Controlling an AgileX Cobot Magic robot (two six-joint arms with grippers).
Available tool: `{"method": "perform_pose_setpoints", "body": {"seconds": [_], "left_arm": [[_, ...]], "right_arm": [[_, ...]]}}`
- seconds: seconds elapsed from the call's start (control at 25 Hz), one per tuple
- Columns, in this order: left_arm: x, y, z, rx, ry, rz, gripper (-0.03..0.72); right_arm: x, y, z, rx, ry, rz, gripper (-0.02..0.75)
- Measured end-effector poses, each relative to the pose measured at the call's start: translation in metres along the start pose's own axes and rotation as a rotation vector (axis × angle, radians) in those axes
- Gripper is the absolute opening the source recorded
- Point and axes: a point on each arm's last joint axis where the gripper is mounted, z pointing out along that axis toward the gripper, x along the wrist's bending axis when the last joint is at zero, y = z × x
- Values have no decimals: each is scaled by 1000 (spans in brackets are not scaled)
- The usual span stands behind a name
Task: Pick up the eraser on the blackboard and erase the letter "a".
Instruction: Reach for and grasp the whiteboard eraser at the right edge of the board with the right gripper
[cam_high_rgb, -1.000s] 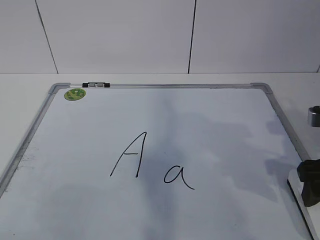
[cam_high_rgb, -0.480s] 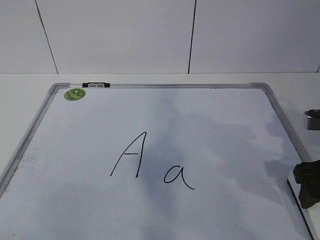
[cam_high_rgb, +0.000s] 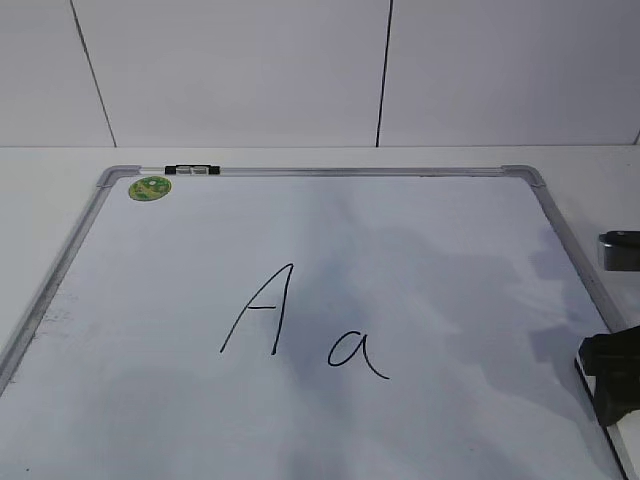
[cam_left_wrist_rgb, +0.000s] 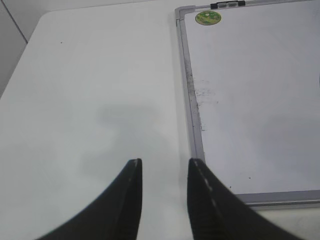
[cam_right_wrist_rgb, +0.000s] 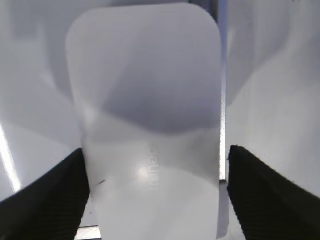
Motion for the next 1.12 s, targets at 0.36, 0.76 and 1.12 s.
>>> {"method": "perform_pose_setpoints", "body": {"seconds": [0.36,0.76,1.12], "left_arm": [[0,0,0,0,0,0,235],[0,0,0,0,0,0,235],[0,0,0,0,0,0,235]], "right_arm": [[0,2,3,-10,-3,-6,673],[0,3,3,-13,-4,-9,652],[2,5,8,7,-7,-14,605]]}}
